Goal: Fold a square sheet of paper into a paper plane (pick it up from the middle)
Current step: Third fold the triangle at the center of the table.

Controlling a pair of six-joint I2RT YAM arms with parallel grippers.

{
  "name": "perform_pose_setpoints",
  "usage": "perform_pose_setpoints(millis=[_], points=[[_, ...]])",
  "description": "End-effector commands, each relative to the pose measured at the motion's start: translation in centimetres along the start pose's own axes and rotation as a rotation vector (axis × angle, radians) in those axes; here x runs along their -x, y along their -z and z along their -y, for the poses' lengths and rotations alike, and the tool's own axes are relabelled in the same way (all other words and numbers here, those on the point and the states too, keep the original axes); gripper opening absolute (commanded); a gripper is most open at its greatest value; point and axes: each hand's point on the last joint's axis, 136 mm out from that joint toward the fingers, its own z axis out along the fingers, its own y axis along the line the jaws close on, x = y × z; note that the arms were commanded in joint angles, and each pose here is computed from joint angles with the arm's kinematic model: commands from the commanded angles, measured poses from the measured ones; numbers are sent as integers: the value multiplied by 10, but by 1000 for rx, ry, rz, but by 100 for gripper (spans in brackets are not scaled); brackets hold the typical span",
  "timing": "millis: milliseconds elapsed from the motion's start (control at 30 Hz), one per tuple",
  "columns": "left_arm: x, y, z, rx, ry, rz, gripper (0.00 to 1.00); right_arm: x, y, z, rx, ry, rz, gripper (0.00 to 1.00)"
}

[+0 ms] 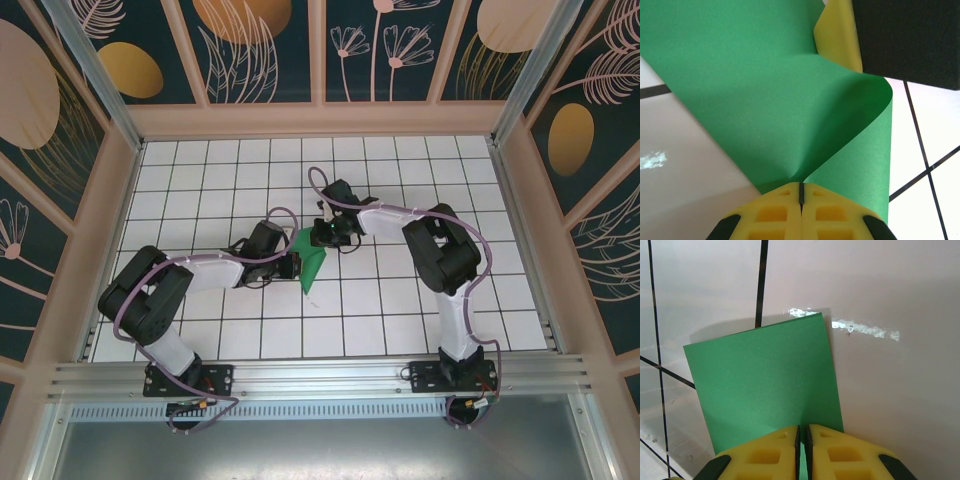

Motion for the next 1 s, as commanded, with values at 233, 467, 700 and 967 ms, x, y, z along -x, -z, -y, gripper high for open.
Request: perform_pose_setpoints(millis=[233,467,700,967], points=[[0,-4,-8,36,-18,-7,0,-11,-7,10,-56,11,-47,17],[2,-4,-12,58,-43,-2,0,-12,-10,11,-56,9,-54,17],[-2,-10,-11,44,-45,-24,0,-9,-9,4,-31,12,-51,17],[-12,-11,-18,64,-41,-41,0,26,29,-35,92,31,61,22]])
